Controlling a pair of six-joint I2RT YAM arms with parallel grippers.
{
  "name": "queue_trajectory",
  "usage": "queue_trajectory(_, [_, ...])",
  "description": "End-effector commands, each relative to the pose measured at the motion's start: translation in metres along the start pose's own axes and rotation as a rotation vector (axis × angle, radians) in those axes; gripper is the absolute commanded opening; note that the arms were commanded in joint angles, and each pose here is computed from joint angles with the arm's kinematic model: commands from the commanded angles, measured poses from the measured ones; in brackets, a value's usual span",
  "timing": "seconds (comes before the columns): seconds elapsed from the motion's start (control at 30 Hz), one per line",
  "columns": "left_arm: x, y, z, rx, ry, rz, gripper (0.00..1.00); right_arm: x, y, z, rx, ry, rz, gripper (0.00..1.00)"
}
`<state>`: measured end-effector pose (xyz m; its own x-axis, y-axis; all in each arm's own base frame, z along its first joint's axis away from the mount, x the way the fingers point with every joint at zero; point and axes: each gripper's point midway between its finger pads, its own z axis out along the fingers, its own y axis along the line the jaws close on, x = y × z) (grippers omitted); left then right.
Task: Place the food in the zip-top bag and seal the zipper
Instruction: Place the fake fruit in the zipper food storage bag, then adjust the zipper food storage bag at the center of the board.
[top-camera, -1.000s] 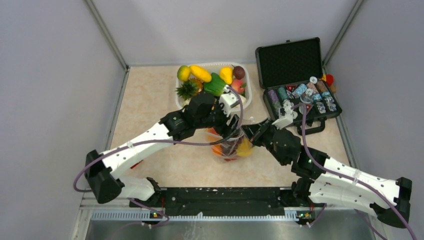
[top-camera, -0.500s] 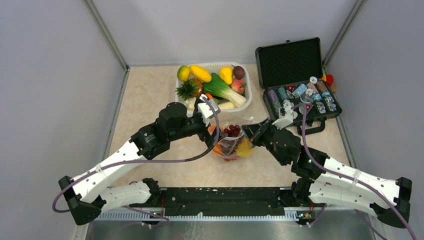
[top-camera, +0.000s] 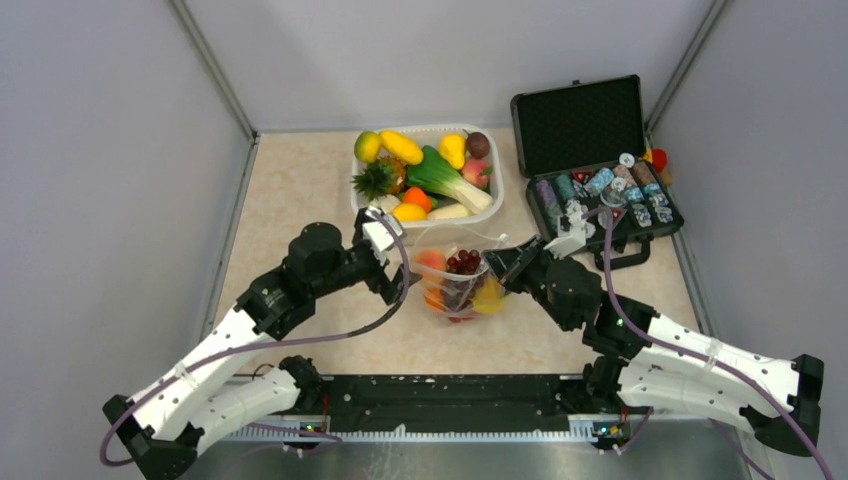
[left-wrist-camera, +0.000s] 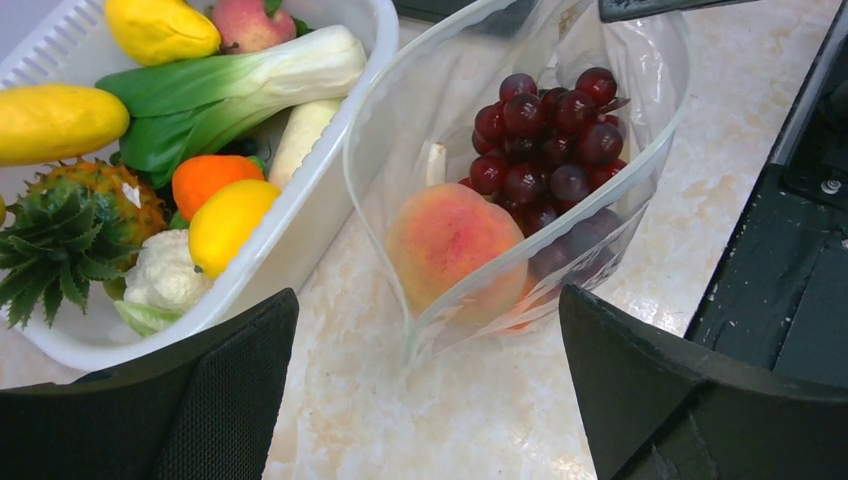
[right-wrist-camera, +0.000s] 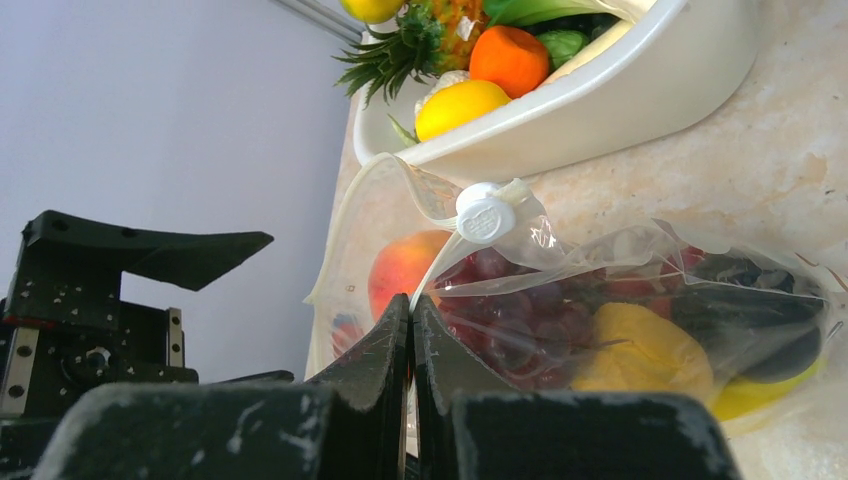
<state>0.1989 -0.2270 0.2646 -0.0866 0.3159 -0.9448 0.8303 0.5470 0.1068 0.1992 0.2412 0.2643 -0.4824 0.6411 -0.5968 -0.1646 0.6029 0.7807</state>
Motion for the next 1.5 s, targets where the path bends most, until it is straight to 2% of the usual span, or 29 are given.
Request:
queue_trajectory(0.0, [-0.008, -0.004, -0.006, 0.14, 0.023, -0.036, 0.99, -0.019, 0.027, -0.007, -0.086, -0.043, 0.061, 0.0])
queue_trajectory(0.33, [0.022, -0.007, 0.0, 0.271, 0.143, 0.047, 0.99, -0.015, 0.032, -0.003, -0.096, -0.032, 0.054, 0.0])
queue_trajectory(0.53, [0.015, -0.001, 0.019, 0.256, 0.105, 0.003, 0.99, -0.018, 0.033, -0.005, -0.099, -0.038, 0.056, 0.0])
queue_trajectory(0.6, [0.014, -0.001, 0.023, 0.27, 0.119, -0.008, 0.96, -0.018, 0.032, -0.005, -0.097, -0.039, 0.054, 0.0])
queue_trajectory(0.77, [0.019, -0.002, 0.032, 0.302, 0.154, -0.031, 0.79, -0.021, 0.03, -0.007, -0.095, -0.049, 0.057, 0.0])
queue_trajectory(1.0, [0.015, 0.0, 0.031, 0.291, 0.148, -0.043, 0.43, -0.023, 0.026, -0.009, -0.083, -0.059, 0.05, 0.0])
queue_trajectory(1.07, [0.012, 0.0, 0.03, 0.287, 0.136, -0.035, 0.28, -0.023, 0.025, -0.009, -0.08, -0.06, 0.046, 0.0])
queue_trajectory(1.13, [0.01, 0.001, 0.028, 0.276, 0.123, -0.026, 0.04, -0.022, 0.024, -0.009, -0.081, -0.059, 0.043, 0.0])
queue_trajectory(1.17, [0.009, 0.002, 0.027, 0.266, 0.116, -0.025, 0.0, -0.022, 0.024, -0.009, -0.082, -0.06, 0.039, 0.0])
queue_trajectory(1.37, [0.003, -0.002, 0.024, 0.279, 0.076, -0.027, 0.0, -0.028, 0.023, -0.014, -0.094, -0.08, 0.032, 0.01])
queue_trajectory(1.4, [0.003, -0.002, 0.023, 0.277, 0.073, -0.027, 0.0, -0.029, 0.023, -0.014, -0.099, -0.083, 0.032, 0.04])
queue_trajectory(1.47, [0.001, -0.002, 0.022, 0.27, 0.061, -0.023, 0.0, -0.029, 0.026, -0.016, -0.116, -0.078, 0.012, 0.2])
